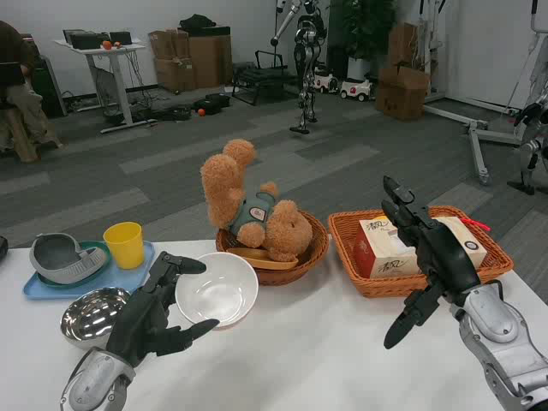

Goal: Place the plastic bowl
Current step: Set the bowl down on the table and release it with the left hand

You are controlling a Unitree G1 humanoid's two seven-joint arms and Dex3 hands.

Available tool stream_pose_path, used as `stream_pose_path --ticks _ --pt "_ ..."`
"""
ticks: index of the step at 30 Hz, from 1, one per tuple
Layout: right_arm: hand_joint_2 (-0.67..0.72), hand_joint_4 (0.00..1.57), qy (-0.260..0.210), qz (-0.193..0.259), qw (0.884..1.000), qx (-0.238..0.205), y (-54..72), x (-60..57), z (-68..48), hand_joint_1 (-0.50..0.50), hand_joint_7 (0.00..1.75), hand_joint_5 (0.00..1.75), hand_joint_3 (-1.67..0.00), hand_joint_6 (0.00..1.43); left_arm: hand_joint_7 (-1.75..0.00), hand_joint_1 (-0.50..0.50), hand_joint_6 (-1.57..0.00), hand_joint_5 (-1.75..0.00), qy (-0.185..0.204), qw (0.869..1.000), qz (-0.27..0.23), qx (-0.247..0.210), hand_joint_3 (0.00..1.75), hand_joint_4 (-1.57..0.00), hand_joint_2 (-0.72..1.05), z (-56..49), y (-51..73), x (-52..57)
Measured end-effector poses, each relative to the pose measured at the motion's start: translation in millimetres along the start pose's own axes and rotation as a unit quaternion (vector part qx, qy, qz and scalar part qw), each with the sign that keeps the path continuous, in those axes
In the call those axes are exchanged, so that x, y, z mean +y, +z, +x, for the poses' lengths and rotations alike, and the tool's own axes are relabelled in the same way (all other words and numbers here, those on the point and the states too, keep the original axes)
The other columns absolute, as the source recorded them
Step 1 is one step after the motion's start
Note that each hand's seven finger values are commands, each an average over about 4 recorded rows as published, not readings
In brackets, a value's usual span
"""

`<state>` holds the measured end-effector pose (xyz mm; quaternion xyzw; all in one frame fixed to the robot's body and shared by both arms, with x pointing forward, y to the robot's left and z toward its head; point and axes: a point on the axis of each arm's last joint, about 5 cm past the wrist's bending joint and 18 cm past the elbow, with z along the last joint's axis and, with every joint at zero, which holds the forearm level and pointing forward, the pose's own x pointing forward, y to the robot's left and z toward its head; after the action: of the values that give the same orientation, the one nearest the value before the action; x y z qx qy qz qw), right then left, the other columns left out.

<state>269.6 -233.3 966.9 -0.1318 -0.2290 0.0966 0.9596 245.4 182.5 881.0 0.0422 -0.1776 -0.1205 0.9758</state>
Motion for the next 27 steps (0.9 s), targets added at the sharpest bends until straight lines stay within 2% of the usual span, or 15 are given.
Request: stream_pose_path --ticks 7,13,16,24,27 --pt "0.28 0.00 -0.002 0.009 1.000 -0.002 -1.1 3.3 0.4 -0.46 0.00 0.00 -0.08 0.00 -1.47 -0.50 0.00 -1.75 -0.010 0.999 -0.019 0.042 0.61 0.00 1.05 -8.4 -12.1 -6.7" --pt "0.28 0.00 -0.002 0.010 1.000 -0.002 -1.1 3.3 0.4 -0.46 0.00 0.00 -0.08 0.00 -1.50 -0.50 0.00 -1.75 -0.010 0.999 -0.020 0.043 0.61 0.00 1.05 -9.2 -12.5 -6.8" --pt "0.28 0.00 -0.003 0.010 1.000 -0.003 -1.1 3.3 0.4 -0.46 0.00 0.00 -0.02 0.00 -1.48 -0.50 0.00 -1.75 -0.010 0.999 -0.020 0.044 0.61 0.00 1.05 -9.4 -12.6 -6.8" --pt "0.28 0.00 -0.004 0.012 1.000 -0.003 -1.1 3.2 0.4 -0.46 0.00 0.00 -0.08 0.00 -1.47 -0.50 0.00 -1.75 -0.010 0.999 -0.020 0.044 0.61 0.00 1.05 -9.6 -12.7 -6.8" --pt "0.28 0.00 -0.004 0.012 1.000 -0.003 -1.1 3.2 0.4 -0.46 0.00 0.00 -0.08 0.00 -1.52 -0.50 0.00 -1.75 -0.011 0.999 -0.020 0.044 0.61 0.00 1.05 -9.5 -12.7 -7.2"
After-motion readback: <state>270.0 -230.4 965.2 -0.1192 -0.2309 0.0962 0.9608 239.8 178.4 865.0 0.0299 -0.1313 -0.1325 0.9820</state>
